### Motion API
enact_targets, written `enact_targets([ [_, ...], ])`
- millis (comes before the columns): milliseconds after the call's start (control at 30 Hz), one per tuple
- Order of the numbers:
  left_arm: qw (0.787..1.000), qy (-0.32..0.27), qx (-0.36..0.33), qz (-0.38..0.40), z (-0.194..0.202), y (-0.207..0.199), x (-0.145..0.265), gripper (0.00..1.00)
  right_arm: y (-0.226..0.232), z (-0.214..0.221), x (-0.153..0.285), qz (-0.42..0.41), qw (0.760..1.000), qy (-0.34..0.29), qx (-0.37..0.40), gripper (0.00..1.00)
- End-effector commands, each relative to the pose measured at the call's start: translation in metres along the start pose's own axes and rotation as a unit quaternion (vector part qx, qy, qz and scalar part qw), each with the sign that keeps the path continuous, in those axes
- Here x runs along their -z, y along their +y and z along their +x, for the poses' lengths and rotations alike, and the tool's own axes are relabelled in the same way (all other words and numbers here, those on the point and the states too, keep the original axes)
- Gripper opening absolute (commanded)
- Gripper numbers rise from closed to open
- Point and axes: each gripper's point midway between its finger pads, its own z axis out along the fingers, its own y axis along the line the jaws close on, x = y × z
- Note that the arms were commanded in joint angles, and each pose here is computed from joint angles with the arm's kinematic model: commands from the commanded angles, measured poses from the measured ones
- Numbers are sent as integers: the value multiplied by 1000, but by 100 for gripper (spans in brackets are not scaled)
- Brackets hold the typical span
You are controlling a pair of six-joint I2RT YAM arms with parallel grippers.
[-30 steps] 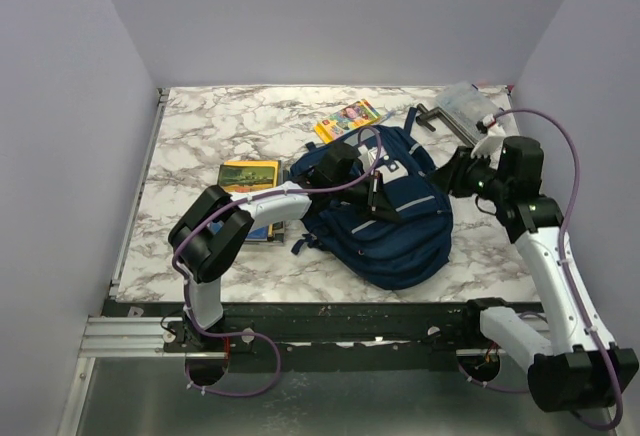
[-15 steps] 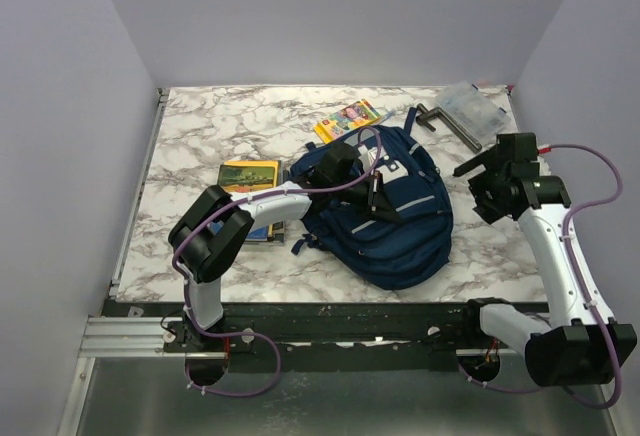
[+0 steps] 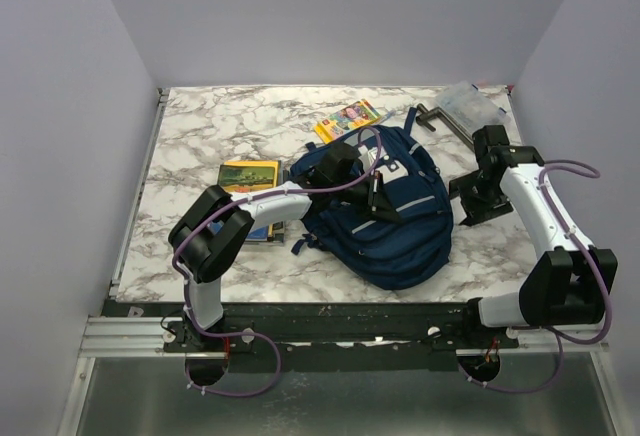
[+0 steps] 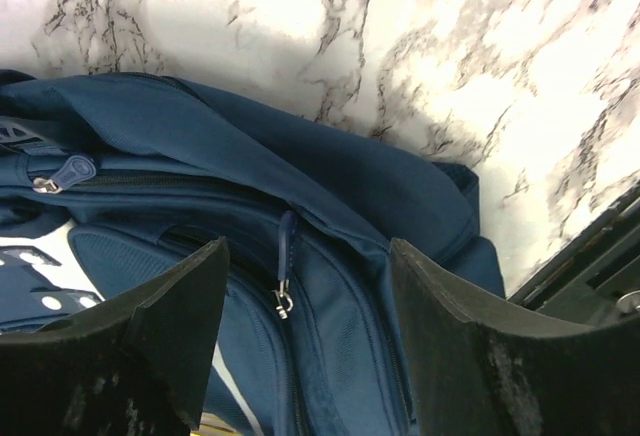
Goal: Pack the student bag
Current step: Unzip the student bag at the center of the board.
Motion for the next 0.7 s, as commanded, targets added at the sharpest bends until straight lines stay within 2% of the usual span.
enact_targets([
  [0, 999, -5, -29, 42, -10, -31, -4, 0, 3, 4, -2, -6, 999, 10, -34, 67],
  [133, 999, -2, -30, 44, -9, -34, -8, 0, 4, 10, -10, 6, 999, 27, -36, 57],
  [433, 999, 0, -30, 44, -8, -33, -12, 0, 0, 16, -29, 35, 998, 38, -43, 49],
  [600, 999, 2, -29, 41, -7, -30, -14, 0, -5, 20, -42, 50, 997, 42, -43, 30],
  [667, 999, 2, -28, 39, -5, -28, -15, 0, -7, 19, -43, 59, 997, 38, -42, 18],
])
